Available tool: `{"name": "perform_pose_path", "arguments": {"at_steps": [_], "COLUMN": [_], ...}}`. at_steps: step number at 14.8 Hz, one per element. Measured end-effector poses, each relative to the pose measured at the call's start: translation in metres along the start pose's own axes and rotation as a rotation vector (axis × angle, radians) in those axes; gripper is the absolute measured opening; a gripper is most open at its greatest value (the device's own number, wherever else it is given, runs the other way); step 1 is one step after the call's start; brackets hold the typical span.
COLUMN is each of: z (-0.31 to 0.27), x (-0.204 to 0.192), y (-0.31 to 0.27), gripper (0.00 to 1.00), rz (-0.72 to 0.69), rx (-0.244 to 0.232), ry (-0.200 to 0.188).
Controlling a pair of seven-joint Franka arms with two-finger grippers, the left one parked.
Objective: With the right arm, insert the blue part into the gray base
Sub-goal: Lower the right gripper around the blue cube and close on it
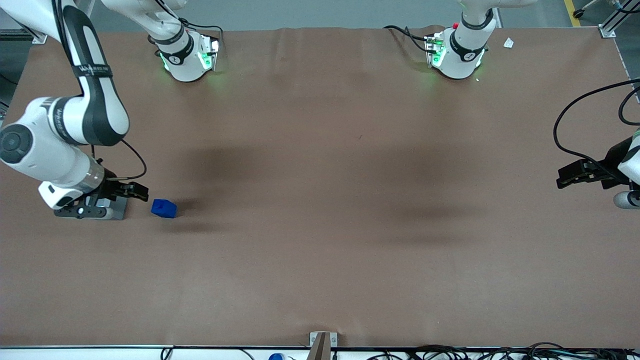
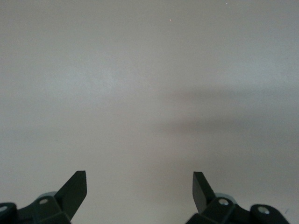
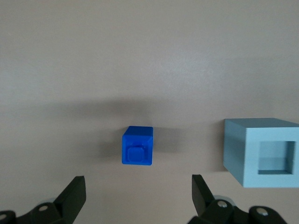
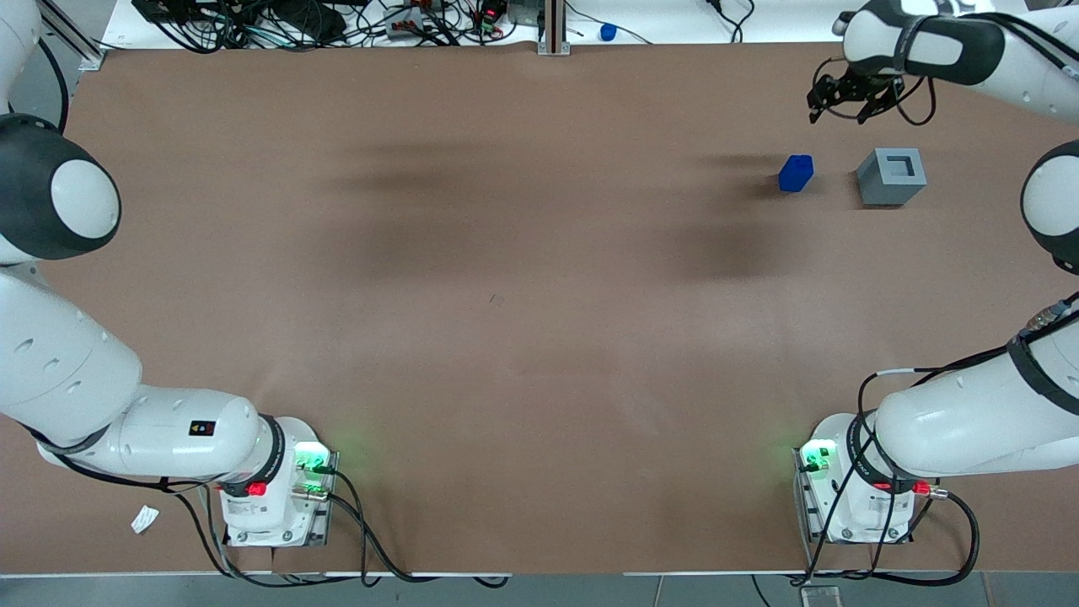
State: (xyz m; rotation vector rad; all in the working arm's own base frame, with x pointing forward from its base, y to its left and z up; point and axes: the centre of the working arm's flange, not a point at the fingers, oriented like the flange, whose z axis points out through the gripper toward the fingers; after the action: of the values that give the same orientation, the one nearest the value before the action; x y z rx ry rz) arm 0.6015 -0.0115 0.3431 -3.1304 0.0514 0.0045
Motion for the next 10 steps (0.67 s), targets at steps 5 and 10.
{"name": "perform_pose_path", "arguments": {"at_steps": [5, 10], "z": [0.043, 0.074], "x": [0.005, 0.002], "y": [0.001, -0.013], "gripper": [1.0, 1.0], "rz": [0.024, 0.065], "rx": [-0.005, 0.016], "ry": [0.006, -0.001]}}
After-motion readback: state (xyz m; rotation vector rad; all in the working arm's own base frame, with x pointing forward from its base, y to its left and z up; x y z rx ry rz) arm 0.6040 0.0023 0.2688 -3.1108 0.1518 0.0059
